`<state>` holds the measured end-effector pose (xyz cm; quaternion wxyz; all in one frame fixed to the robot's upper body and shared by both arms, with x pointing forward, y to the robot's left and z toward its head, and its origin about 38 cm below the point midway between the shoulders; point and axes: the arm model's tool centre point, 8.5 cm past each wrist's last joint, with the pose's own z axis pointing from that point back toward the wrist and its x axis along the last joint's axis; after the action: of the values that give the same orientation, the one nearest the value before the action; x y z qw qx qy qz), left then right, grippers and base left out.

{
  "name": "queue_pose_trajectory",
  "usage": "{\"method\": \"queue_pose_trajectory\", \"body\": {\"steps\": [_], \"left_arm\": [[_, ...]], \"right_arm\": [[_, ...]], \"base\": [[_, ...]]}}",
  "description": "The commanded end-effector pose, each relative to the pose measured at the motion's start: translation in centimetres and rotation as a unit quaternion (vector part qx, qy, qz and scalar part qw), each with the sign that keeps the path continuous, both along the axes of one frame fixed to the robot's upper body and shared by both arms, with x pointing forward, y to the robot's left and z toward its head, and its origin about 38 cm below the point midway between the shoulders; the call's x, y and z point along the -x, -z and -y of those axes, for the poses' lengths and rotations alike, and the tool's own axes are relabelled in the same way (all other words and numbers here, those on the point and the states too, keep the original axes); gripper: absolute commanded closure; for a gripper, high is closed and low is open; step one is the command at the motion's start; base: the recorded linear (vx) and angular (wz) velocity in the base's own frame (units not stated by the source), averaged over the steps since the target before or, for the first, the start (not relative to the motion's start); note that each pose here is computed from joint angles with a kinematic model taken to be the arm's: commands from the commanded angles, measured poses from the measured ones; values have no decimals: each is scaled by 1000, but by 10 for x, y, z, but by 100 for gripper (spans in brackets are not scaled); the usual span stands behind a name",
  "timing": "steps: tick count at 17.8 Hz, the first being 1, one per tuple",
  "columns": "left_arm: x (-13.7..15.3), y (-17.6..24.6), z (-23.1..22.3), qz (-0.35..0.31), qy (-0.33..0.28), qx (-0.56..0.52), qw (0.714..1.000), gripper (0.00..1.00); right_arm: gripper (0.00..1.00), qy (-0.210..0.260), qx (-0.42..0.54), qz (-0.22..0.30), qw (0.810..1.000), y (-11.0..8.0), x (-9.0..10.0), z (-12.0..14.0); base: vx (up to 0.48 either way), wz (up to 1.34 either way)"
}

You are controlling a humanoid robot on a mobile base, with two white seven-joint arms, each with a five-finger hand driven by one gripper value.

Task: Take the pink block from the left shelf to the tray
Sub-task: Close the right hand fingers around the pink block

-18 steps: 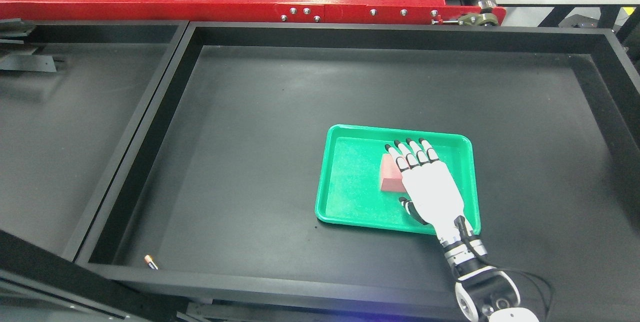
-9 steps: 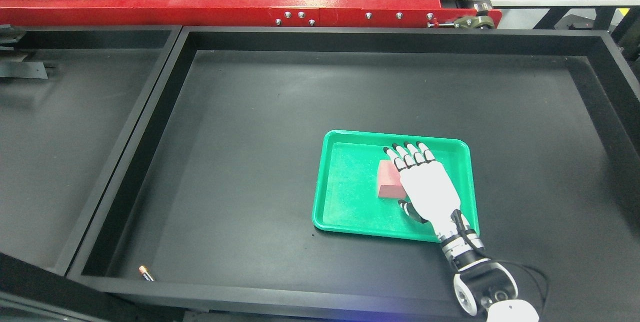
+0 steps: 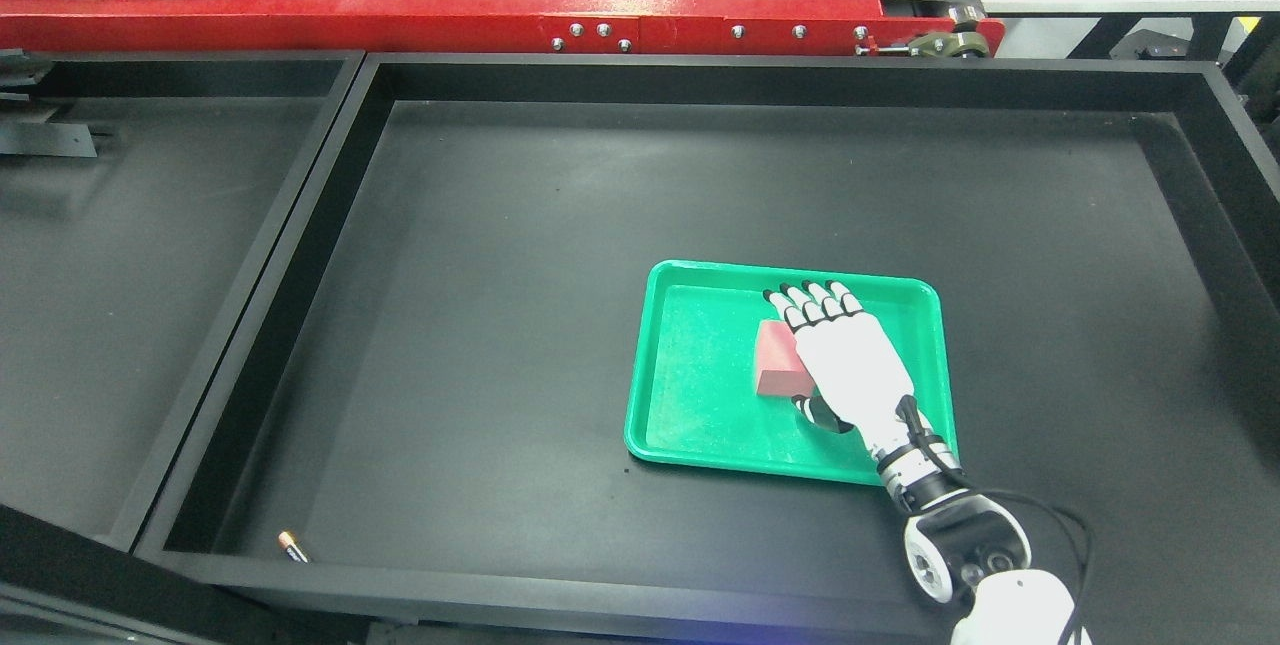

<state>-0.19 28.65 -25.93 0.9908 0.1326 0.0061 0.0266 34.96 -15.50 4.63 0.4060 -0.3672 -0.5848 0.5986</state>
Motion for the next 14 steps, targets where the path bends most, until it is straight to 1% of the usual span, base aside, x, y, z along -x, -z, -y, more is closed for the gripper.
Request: {"method": "queue_pose_trajectory", "body": {"steps": [1, 4, 10, 14], "left_arm": [[-25, -1, -11, 23, 2, -8, 1000, 0], [-25, -1, -11, 23, 2, -8, 1000, 0], [-25, -1, -11, 23, 2, -8, 1000, 0], [-25, -1, -11, 23, 2, -8, 1000, 0]], "right_arm": [[1, -3, 11, -32, 999, 18, -2, 7], [1, -8, 20, -52, 998, 25, -6, 7], [1, -8, 22, -53, 998, 25, -12, 7], [1, -9, 22, -48, 999, 22, -16, 6]], "base": [[0, 0], [0, 0], [0, 0], [0, 0]]}}
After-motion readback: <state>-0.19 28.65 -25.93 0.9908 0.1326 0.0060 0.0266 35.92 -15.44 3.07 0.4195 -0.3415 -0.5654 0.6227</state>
